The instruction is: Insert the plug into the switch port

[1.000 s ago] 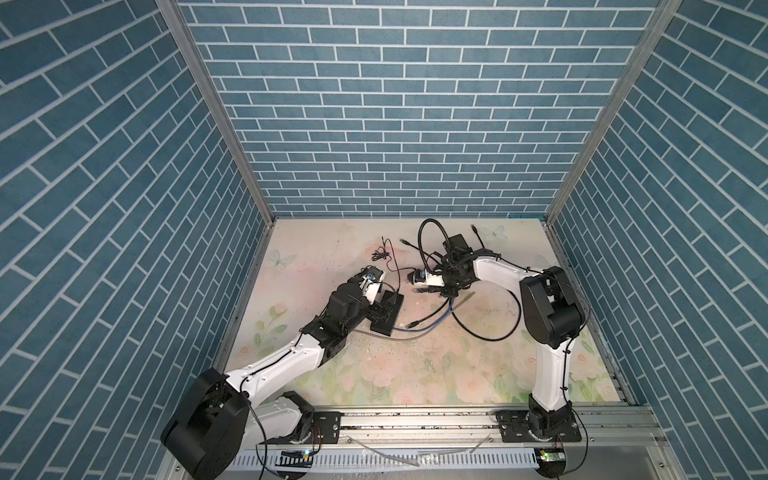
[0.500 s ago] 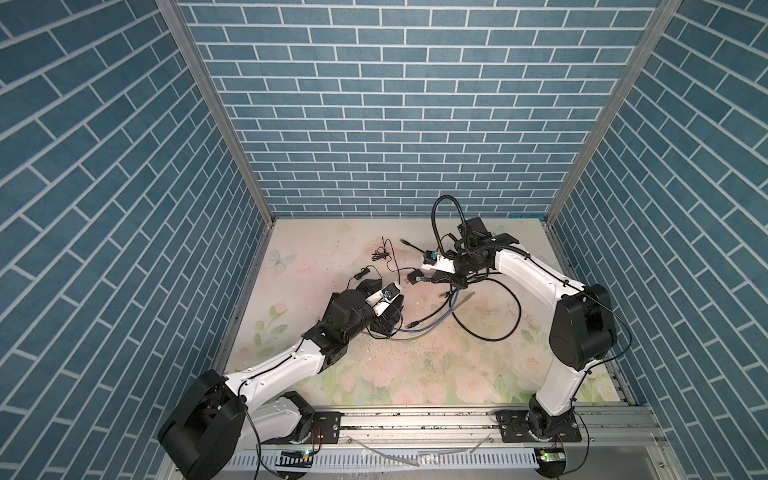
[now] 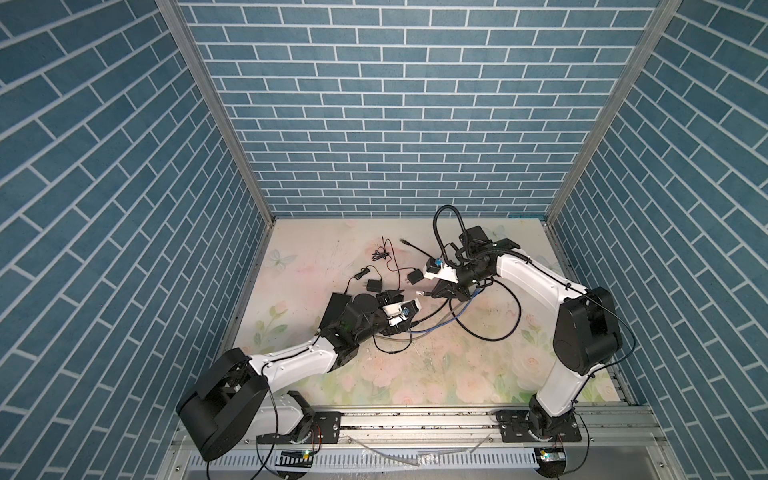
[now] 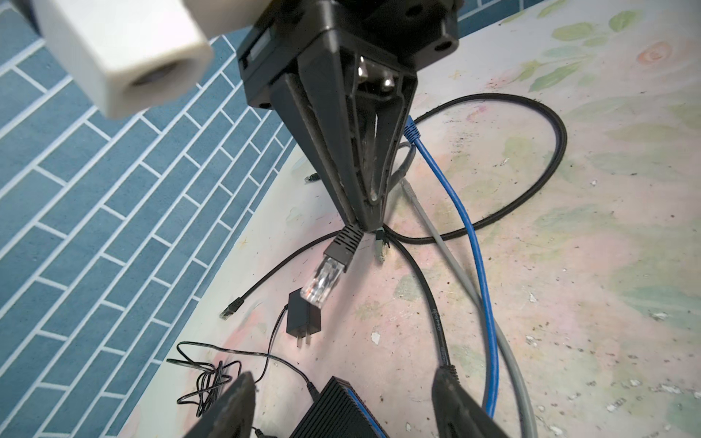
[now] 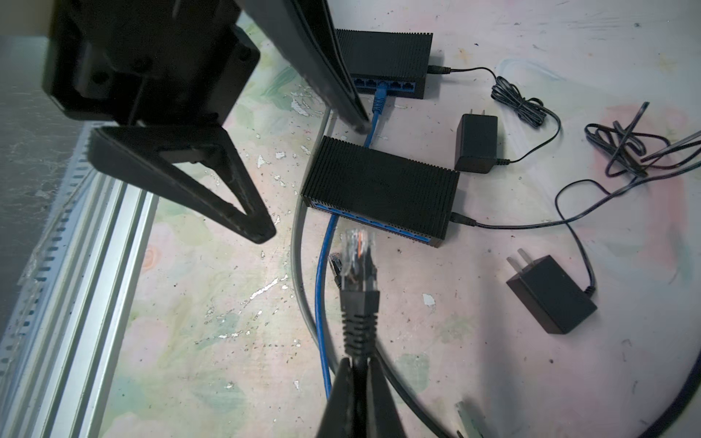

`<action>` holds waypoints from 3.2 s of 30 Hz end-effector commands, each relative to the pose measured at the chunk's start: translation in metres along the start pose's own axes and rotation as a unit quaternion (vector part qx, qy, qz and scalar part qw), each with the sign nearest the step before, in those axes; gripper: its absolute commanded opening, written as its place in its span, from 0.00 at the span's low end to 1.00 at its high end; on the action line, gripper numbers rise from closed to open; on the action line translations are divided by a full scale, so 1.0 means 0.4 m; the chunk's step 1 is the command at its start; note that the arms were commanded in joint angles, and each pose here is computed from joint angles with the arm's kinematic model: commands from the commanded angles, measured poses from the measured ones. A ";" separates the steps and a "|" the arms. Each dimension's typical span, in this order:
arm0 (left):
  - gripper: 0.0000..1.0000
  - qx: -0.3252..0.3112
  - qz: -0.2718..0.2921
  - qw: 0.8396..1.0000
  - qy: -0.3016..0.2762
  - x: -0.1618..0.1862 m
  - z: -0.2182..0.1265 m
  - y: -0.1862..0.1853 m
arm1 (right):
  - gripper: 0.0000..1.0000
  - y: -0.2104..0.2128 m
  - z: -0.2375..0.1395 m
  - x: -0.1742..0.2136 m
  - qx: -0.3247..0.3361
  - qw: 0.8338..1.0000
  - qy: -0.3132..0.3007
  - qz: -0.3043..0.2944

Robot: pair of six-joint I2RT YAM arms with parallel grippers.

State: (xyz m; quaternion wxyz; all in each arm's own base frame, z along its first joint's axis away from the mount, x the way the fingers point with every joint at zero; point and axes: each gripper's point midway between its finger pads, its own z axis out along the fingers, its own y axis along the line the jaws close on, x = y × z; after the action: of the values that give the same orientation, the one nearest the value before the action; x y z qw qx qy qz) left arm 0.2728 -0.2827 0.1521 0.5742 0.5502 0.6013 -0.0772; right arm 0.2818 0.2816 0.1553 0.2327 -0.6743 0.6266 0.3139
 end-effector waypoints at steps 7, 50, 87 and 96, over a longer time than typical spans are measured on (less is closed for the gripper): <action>0.56 0.015 0.040 0.999 -0.032 -0.066 0.031 0.016 | 0.00 0.065 0.013 0.012 -0.056 0.998 -0.016 0.018; 0.09 0.051 0.038 0.997 -0.050 -0.060 0.070 -0.025 | 0.43 0.026 0.038 0.030 0.094 0.984 -0.076 -0.131; 0.09 0.053 0.016 0.997 -0.056 -0.050 0.050 -0.040 | 0.29 0.080 0.052 -0.031 0.074 0.974 -0.134 -0.168; 0.09 0.058 0.014 0.997 -0.050 -0.037 0.052 -0.049 | 0.17 0.075 0.048 -0.025 0.084 0.974 -0.122 -0.172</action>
State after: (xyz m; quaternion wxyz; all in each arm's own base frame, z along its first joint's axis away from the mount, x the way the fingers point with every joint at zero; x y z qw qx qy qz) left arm 0.2690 -0.3139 0.1457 0.5700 0.5897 0.5585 -0.1238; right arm 0.2561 0.3011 0.1479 0.4120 -0.7014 0.4997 0.2976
